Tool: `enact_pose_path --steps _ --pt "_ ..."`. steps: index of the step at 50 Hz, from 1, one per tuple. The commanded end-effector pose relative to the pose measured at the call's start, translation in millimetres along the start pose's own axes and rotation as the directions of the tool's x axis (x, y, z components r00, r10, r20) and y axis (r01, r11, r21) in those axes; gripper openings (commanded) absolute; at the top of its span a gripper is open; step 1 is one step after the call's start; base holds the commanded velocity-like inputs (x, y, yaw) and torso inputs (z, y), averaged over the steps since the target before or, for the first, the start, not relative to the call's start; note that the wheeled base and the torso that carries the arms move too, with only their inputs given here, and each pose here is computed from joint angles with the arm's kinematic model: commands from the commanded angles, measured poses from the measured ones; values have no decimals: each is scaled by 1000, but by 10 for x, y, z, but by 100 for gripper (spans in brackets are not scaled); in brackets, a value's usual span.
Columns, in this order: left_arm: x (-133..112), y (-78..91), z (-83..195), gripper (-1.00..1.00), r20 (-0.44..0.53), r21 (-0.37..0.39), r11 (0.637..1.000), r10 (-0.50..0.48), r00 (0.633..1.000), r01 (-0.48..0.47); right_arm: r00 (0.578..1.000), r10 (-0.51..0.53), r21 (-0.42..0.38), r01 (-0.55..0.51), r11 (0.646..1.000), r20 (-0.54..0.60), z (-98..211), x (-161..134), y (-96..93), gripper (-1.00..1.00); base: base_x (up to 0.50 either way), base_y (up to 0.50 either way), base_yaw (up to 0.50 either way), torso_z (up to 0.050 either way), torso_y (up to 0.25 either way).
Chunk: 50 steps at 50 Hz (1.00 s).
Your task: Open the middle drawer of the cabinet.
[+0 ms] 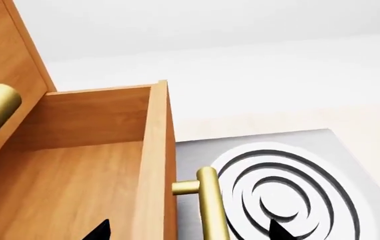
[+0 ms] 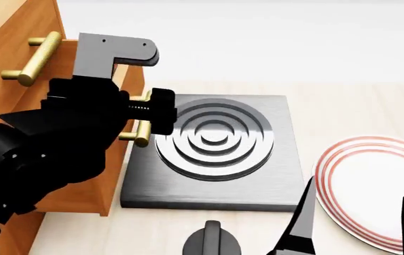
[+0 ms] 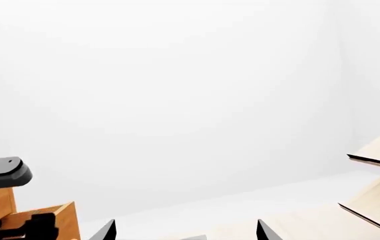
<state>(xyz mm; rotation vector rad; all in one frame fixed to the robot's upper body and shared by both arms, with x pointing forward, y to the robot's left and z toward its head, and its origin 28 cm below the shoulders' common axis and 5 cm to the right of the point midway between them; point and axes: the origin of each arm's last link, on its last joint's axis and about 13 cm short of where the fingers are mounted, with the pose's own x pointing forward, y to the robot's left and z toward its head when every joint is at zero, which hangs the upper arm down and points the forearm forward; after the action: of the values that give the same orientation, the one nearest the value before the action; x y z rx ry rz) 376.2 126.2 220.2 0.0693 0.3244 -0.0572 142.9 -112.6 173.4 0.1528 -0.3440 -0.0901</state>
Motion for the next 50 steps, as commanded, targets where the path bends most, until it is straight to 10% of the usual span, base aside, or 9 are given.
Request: enact_pose_path --steps 1,50 --pt "-15 46 26 100 -33 10 1000 16 999 -16 1000 -1 0 1 1000 0 3 -1 0 100 0 0 0 0 0" --pt "-80 -250 -87 100 -200 -51 987 -161 967 154 1000 -10 7 10 1000 6 25 -6 -18 100 0 0 0 0 0"
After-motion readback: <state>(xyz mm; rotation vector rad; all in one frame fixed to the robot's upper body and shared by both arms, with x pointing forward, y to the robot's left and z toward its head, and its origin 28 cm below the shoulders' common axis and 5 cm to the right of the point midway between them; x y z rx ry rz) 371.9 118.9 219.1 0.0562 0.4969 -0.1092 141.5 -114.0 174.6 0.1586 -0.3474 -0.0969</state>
